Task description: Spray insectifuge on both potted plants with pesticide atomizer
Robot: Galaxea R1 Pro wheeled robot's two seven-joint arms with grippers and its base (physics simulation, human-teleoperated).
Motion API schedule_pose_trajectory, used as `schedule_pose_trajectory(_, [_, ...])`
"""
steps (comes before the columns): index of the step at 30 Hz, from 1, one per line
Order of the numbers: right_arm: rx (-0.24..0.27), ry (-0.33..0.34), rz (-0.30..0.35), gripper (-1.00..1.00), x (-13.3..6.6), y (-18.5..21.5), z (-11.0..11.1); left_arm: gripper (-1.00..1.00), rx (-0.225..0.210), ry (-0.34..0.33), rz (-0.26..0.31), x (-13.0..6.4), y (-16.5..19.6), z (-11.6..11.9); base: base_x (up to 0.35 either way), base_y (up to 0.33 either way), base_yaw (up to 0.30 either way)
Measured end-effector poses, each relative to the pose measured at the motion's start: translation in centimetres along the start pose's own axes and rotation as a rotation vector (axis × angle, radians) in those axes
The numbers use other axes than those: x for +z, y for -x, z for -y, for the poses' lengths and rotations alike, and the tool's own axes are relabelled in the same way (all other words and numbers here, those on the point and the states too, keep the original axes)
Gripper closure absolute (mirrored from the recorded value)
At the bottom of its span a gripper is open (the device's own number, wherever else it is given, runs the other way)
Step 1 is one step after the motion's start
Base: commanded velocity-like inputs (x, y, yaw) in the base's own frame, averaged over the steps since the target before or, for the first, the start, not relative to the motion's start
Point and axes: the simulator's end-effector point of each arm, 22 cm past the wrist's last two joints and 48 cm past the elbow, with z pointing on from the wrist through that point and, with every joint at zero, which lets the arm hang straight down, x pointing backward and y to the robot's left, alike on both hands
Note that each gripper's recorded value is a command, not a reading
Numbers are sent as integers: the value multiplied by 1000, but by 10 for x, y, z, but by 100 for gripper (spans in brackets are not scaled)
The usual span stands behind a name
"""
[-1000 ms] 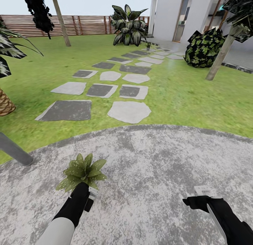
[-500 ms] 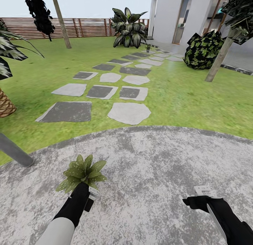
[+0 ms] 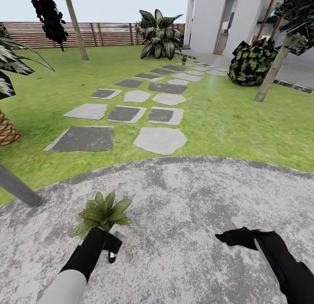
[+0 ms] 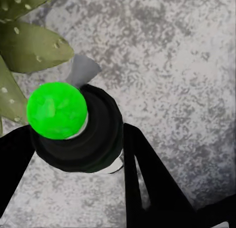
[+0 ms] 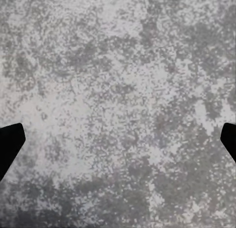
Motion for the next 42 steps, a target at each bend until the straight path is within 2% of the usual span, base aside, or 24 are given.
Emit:
schedule_pose_trajectory(1, [-22, 120, 39, -100, -10, 18, -29, 100, 41, -53, 53, -2, 7, 3, 0, 0, 0])
schedule_pose_trajectory(4, [-62, 317, 96, -100, -32, 45, -74, 100, 140, -178, 138, -9, 15, 15, 0, 0, 0])
schedule_pose_trajectory(5, [-79, 394, 123, -100, -42, 61, -90, 100, 192, -209, 172, -14, 15, 10, 0, 0, 0])
schedule_pose_trajectory(6, [-91, 442, 139, -100, -49, 70, -99, 100, 221, -220, 189, -16, 14, 6, 0, 0, 0])
schedule_pose_trajectory(8, [-136, 602, 192, -100, -77, 102, -128, 100, 275, -239, 215, -22, 10, -4, 0, 0, 0])
schedule_pose_trajectory(10, [-164, 678, 216, -100, -92, 117, -142, 100, 306, -258, 222, -25, 7, -7, 0, 0, 0])
schedule_pose_trajectory(11, [-173, 705, 224, -100, -97, 121, -148, 100, 338, -280, 230, -27, 6, -3, 0, 0, 0])
schedule_pose_trajectory(13, [-177, 734, 233, -100, -99, 125, -159, 100, 388, -309, 247, -30, 6, 4, 0, 0, 0])
schedule_pose_trajectory(14, [-172, 761, 243, -100, -99, 128, -172, 100, 404, -317, 253, -31, 7, 6, 0, 0, 0])
schedule_pose_trajectory(15, [-155, 814, 256, -100, -98, 131, -198, 100, 419, -325, 258, -32, 7, 8, 0, 0, 0])
schedule_pose_trajectory(16, [-147, 843, 260, -100, -96, 132, -213, 100, 425, -328, 260, -32, 7, 9, 0, 0, 0])
schedule_pose_trajectory(18, [-151, 854, 253, -100, -90, 129, -228, 100, 434, -333, 261, -32, 7, 11, 0, 0, 0])
schedule_pose_trajectory(21, [-175, 841, 238, -100, -83, 125, -234, 100, 457, -340, 256, -32, 7, 16, 0, 0, 0])
schedule_pose_trajectory(24, [-217, 834, 259, -100, -80, 124, -237, 100, 548, -394, 222, -32, 5, 40, 0, 0, 0])
schedule_pose_trajectory(26, [-231, 833, 270, -100, -80, 125, -237, 100, 570, -426, 219, -34, 7, 54, 0, 0, 0])
schedule_pose_trajectory(29, [-240, 833, 276, -100, -80, 125, -237, 100, 584, -467, 242, -36, 20, 82, 0, 0, 0])
schedule_pose_trajectory(33, [-259, 841, 267, -100, -80, 122, -244, 100, 596, -493, 280, -41, 40, 105, 0, 0, 0])
schedule_pose_trajectory(38, [-289, 857, 245, -100, -79, 116, -255, 100, 610, -501, 310, -47, 59, 116, 0, 0, 0])
schedule_pose_trajectory(39, [-291, 857, 245, 100, -79, 116, -255, 100, 611, -504, 313, -47, 61, 119, 0, 0, 0])
schedule_pose_trajectory(42, [-292, 857, 243, 100, -79, 115, -255, 100, 616, -507, 322, -49, 64, 123, 0, 0, 0])
